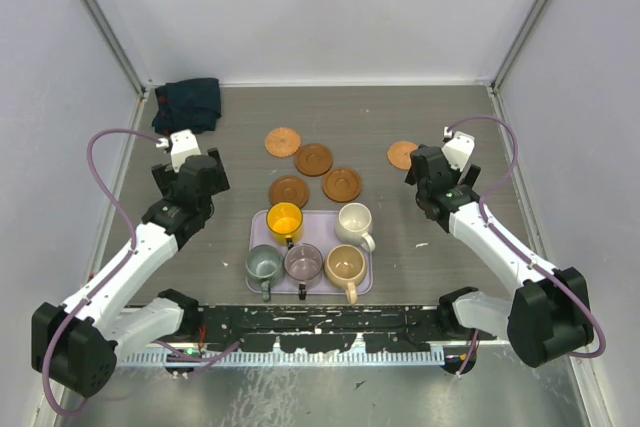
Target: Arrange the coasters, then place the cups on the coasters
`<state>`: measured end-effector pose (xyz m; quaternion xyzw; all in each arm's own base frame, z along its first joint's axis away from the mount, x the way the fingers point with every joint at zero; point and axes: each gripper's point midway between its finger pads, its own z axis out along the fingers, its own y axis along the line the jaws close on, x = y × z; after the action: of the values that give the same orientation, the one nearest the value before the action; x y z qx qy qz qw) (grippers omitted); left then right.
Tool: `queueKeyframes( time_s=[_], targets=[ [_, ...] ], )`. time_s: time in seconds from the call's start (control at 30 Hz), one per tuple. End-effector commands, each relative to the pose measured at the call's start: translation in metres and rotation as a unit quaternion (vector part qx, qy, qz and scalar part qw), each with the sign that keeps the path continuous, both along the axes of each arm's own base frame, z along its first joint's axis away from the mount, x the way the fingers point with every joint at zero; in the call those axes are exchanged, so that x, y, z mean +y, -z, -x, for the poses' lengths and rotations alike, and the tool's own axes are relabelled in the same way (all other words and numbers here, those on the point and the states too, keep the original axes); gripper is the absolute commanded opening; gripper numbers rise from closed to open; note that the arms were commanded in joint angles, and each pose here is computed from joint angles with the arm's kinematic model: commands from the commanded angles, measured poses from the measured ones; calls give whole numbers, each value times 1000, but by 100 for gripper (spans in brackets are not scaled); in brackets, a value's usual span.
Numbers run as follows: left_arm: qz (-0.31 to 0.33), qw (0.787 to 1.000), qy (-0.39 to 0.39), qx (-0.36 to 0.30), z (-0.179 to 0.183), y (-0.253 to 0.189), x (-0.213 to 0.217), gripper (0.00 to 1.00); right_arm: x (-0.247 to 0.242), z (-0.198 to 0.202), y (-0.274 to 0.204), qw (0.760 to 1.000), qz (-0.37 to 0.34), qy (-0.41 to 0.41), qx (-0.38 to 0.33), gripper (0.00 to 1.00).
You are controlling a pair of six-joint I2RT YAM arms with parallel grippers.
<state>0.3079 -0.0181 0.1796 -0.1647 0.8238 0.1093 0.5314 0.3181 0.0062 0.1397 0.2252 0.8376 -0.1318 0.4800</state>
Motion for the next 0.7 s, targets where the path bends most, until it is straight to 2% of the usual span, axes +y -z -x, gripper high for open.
queueKeyframes(
  time_s=[0.0,0.33,0.57,0.67],
  targets=[
    [11,999,-14,-41,-8,-25,2,98,1,-10,-18,999,-9,10,-30,100],
    [7,999,-6,-38,-13,-19,-1,98,9,-13,-19,999,-28,-8,-44,100],
    [16,995,93,-41,-47,-13,-42,98,43,-30,-25,991,-60,-101,-58,100],
    [16,992,120,-23,-66,-5,-57,98,62,-41,-30,984,-77,-142,-70,98]
  ],
)
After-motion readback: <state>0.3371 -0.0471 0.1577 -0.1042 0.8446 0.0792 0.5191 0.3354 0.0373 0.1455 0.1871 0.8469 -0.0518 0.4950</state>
